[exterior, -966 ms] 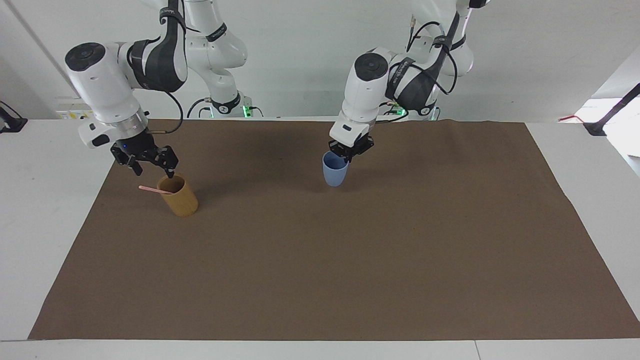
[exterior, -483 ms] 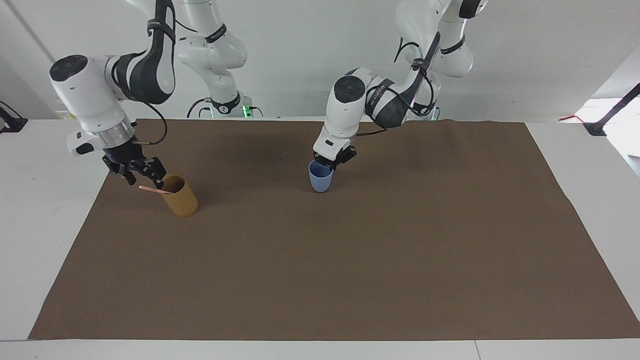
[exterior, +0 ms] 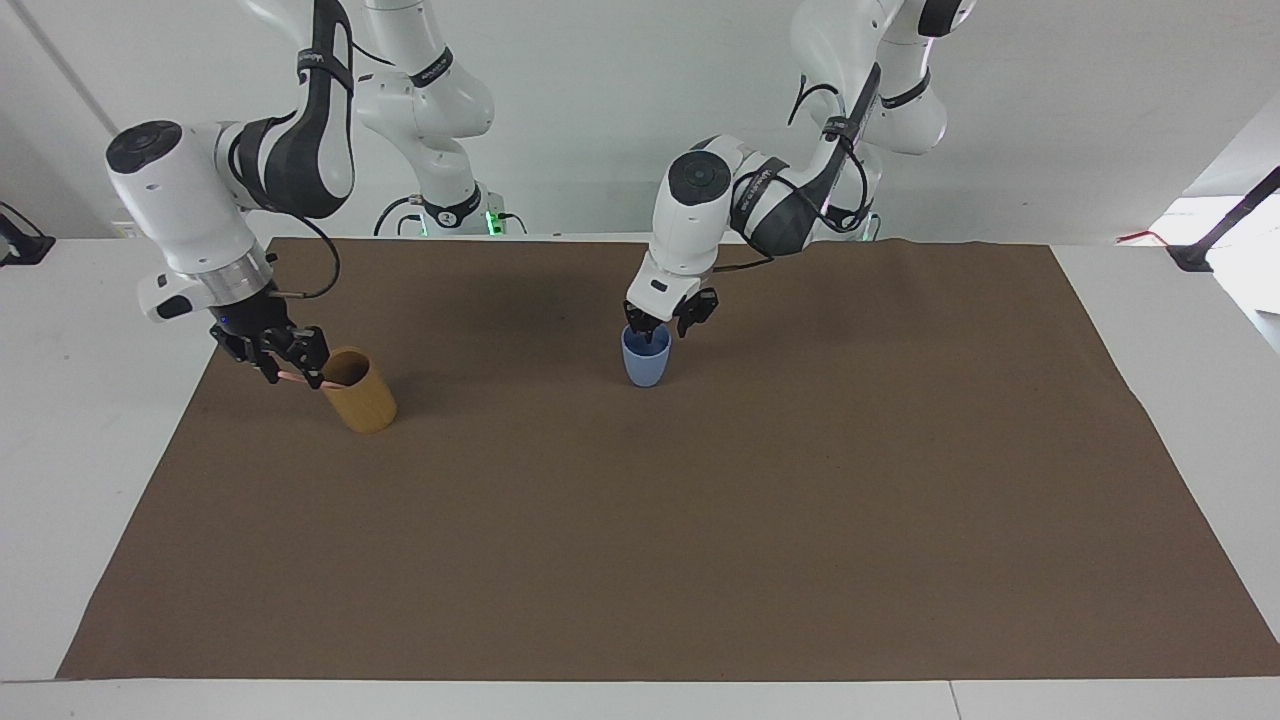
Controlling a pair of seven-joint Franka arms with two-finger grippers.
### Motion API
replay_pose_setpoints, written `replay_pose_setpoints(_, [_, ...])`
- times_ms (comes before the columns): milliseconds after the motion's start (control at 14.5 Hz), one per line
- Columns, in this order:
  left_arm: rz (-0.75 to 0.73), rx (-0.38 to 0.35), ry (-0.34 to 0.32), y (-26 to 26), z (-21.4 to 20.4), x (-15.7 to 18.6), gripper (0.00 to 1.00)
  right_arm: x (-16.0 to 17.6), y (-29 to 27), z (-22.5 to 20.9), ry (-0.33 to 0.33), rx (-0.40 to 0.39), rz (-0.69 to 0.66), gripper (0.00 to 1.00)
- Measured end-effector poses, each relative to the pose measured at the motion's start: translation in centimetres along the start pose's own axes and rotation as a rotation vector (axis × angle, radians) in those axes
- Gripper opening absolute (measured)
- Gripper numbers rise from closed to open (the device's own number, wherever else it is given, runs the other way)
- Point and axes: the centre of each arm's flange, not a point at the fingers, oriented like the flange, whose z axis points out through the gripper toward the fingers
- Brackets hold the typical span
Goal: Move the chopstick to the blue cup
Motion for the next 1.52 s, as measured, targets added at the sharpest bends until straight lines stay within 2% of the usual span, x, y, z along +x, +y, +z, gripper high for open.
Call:
replay_pose_setpoints(69, [-0.003,-0.009,0.009,-0.1,-0.7,0.1,0.89,0.0,-0.1,0.0,0.002,0.000,-0.001,0.61])
replay_pose_setpoints(138, [-0.011,-0.020,0.021,-0.5,-1.8,0.4,0.99,0.1,-0.1,-0.1,0.005,0.000,-0.002,0.53])
replay_pose_setpoints(276, [-0.023,-0.027,0.035,-2.3,-4.7,1.7,1.00,0.2,-0.1,-0.3,0.010,0.000,-0.008,0.49])
replay_pose_setpoints(345, [0.001,-0.019,0.031,-3.7,-6.7,2.5,1.00,0.3,-0.1,-0.4,0.012,0.000,-0.016,0.38])
replay_pose_setpoints(414, [0.020,-0.014,0.029,-5.4,-8.7,3.4,1.00,0.3,-0.1,-0.4,0.012,0.000,-0.027,0.37])
replay_pose_setpoints(483, [0.021,-0.017,0.034,-7.4,-10.6,4.6,1.00,0.3,-0.1,-0.4,0.012,0.001,-0.036,0.32])
replay_pose_setpoints(621, [-0.026,-0.028,0.055,-13.1,-14.4,7.5,1.00,0.3,-0.1,-0.4,0.012,0.001,-0.042,0.13])
replay_pose_setpoints(897, [-0.051,-0.010,0.012,-27.3,-17.7,12.6,1.00,0.5,-0.2,-0.8,0.017,0.001,-0.061,0.11])
replay_pose_setpoints(1034, [-0.078,-0.016,0.003,-32.0,-18.0,14.1,1.00,0.8,-0.3,-1.7,0.012,0.002,-0.074,0.11])
replay_pose_setpoints(1172, [-0.057,-0.017,0.009,-34.0,-18.3,14.7,1.00,1.4,-0.5,-4.0,-0.001,0.005,-0.083,0.11])
replay_pose_setpoints(1310, [-0.002,0.020,0.026,-34.7,-18.7,14.7,1.00,1.6,-1.2,-7.6,-0.003,0.010,-0.100,0.11])
replay_pose_setpoints(1517, [0.076,0.069,0.050,-36.0,-21.4,14.6,1.00,0.7,-4.2,-15.9,0.010,0.024,-0.158,0.11])
